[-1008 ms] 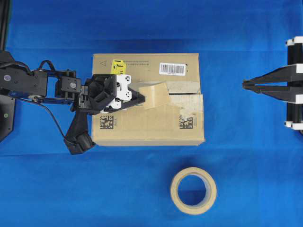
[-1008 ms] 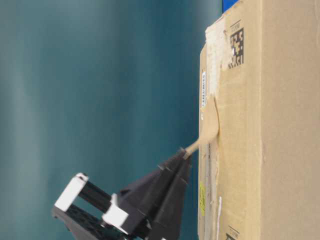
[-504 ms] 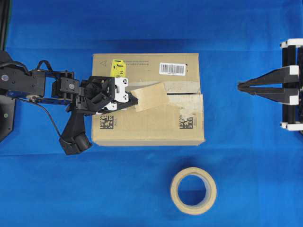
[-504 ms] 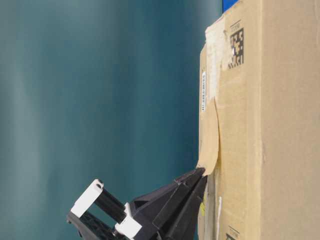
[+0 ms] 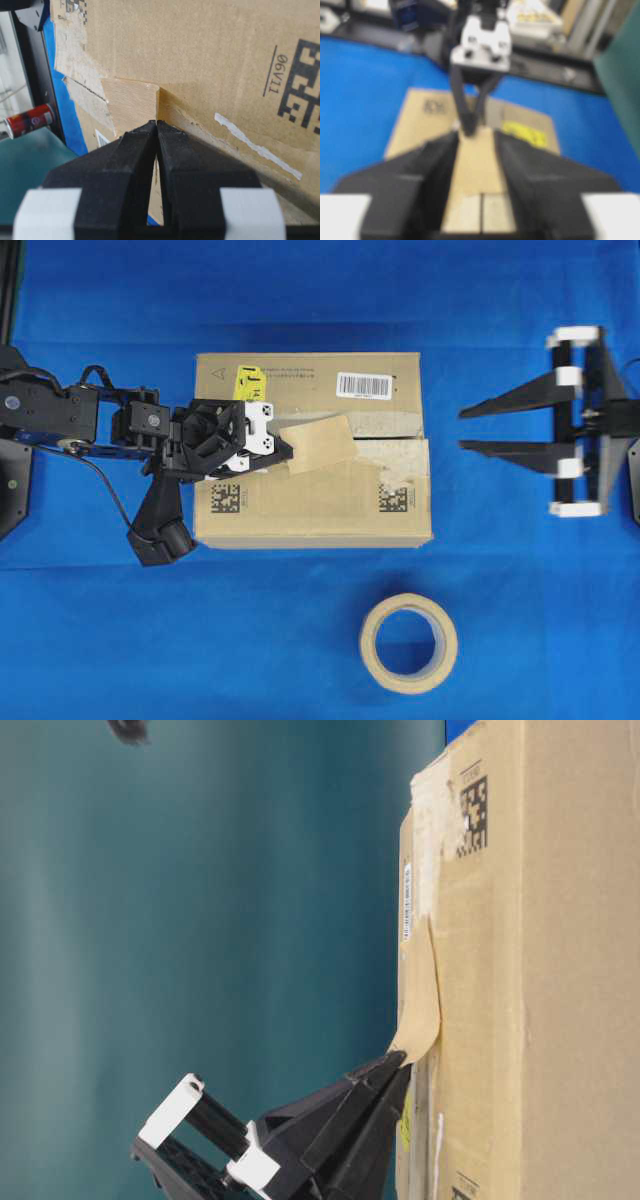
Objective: Apply tape along the seams of the closed cardboard box to seal it securely.
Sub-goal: 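Move the right gripper in and press the tape onto the box top, then release the tape with the left gripper and reposition both grippers over it, then press the tape flat along the seam with both gripper tips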
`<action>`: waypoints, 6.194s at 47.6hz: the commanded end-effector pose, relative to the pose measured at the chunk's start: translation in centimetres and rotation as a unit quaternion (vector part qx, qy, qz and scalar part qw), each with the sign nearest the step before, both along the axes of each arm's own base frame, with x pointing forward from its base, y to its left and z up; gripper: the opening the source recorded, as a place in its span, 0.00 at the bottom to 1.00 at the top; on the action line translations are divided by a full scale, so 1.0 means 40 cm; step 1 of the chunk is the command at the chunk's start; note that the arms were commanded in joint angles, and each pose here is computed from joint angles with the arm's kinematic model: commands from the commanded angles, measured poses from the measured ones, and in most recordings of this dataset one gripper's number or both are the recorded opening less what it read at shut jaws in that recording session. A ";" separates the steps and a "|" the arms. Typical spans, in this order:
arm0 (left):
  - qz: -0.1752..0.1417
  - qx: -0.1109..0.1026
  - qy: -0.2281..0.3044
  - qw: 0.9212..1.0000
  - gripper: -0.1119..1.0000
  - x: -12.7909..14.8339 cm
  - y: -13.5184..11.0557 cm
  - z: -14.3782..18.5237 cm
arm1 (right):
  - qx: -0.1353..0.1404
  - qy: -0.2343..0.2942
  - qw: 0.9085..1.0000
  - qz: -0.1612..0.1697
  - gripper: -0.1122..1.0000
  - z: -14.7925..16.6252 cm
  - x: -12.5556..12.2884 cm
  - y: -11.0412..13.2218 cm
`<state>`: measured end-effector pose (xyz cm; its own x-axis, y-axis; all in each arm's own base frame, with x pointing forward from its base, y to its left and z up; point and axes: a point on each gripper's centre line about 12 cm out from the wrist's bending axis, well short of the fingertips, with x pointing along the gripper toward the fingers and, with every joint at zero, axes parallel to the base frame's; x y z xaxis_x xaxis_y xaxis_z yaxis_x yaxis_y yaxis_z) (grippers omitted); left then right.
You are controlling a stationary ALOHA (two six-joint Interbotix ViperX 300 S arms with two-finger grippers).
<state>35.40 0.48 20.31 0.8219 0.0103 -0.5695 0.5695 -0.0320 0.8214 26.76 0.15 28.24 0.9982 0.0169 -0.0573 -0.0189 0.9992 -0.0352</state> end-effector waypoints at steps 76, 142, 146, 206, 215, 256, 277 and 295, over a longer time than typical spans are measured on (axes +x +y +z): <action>0.011 -0.009 -0.011 1.000 0.12 0.008 0.010 0.022 | 0.014 0.145 0.989 -0.035 0.47 -0.272 0.310 -0.063; 0.058 -0.024 0.031 0.998 0.67 -0.003 0.078 0.018 | 0.028 0.166 0.985 -0.045 0.47 -0.285 0.303 -0.067; 0.064 -0.032 0.031 0.997 0.67 -0.005 0.078 0.017 | 0.028 0.168 0.984 -0.044 0.47 -0.286 0.302 -0.066; 0.189 -0.325 -0.159 0.913 0.58 -0.044 0.047 0.122 | 0.020 0.037 0.998 -0.051 0.46 -0.056 0.228 -0.079; 0.254 -0.482 -0.157 0.824 0.20 -0.040 0.041 0.121 | 0.021 0.038 0.997 -0.060 0.14 -0.070 0.265 -0.099; 0.362 -0.589 -0.102 0.715 0.10 -0.002 0.064 -0.053 | 0.056 0.128 0.988 -0.069 0.10 -0.266 0.376 -0.094; 0.421 -0.607 -0.063 0.671 0.10 -0.070 0.067 -0.145 | 0.095 0.178 0.976 -0.085 0.09 -0.339 0.290 -0.062; 0.435 -0.614 -0.056 0.656 0.10 -0.095 0.066 -0.161 | 0.106 0.187 0.972 -0.091 0.09 -0.345 0.229 -0.053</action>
<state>32.40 2.95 14.64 0.8633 0.0875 -0.4971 -0.1225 0.9917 -0.0381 36.51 -2.37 14.69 0.9013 -0.1163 -0.4173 0.1942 0.9695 0.1493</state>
